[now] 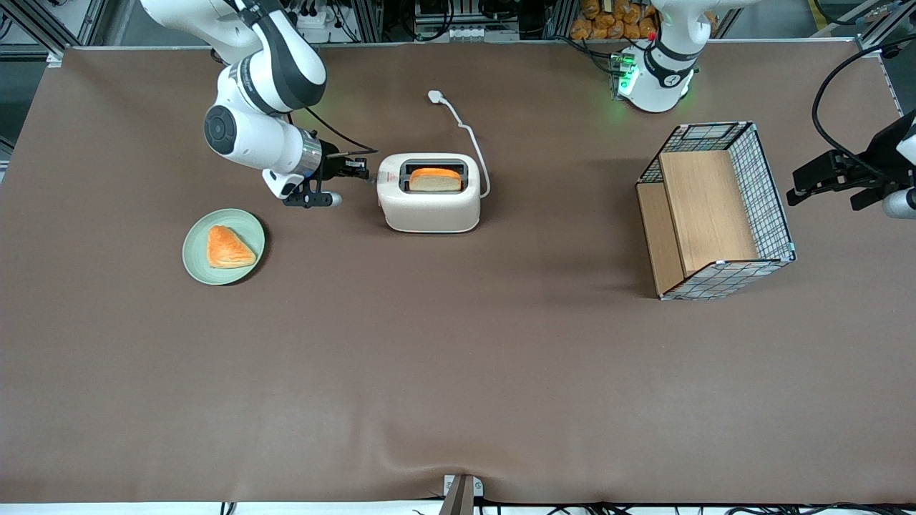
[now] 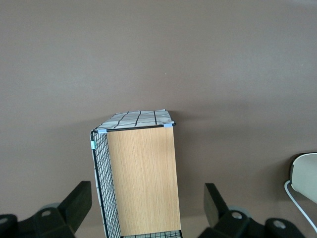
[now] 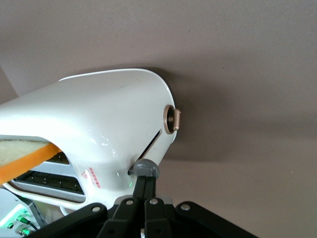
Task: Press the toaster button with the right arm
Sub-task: 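Bring the right gripper against the toaster's side lever, then push the toaster lever down with the right gripper and hold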
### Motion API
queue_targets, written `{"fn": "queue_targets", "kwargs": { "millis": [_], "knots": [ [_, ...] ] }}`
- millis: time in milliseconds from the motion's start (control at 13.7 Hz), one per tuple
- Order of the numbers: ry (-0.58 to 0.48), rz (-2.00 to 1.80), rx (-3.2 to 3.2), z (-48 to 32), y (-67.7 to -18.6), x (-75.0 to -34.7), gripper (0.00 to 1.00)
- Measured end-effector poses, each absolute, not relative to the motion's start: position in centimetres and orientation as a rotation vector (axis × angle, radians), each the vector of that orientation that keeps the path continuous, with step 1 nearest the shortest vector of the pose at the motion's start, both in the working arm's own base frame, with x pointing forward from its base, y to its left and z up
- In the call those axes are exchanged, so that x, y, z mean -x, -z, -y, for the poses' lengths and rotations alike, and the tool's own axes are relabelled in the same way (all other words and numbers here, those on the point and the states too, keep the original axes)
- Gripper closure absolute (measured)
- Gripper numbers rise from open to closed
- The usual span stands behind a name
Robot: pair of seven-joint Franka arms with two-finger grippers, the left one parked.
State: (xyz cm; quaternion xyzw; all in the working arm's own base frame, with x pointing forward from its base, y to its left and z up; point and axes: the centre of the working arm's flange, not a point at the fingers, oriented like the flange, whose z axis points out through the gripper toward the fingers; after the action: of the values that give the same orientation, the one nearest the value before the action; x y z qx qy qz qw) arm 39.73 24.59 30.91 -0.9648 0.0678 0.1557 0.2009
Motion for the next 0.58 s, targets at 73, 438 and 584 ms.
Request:
{"fn": "queue_targets", "kwargs": {
  "millis": [73,438,584],
  "knots": [
    [-0.431,-0.193,2.695,-24.7,-30.8,-39.7,0.99],
    [-0.413,-0.21,2.695,-25.6,-29.7,-39.7,0.99],
    [-0.409,-0.214,2.7,-25.7,-29.2,-39.7,0.99]
  ]
}}
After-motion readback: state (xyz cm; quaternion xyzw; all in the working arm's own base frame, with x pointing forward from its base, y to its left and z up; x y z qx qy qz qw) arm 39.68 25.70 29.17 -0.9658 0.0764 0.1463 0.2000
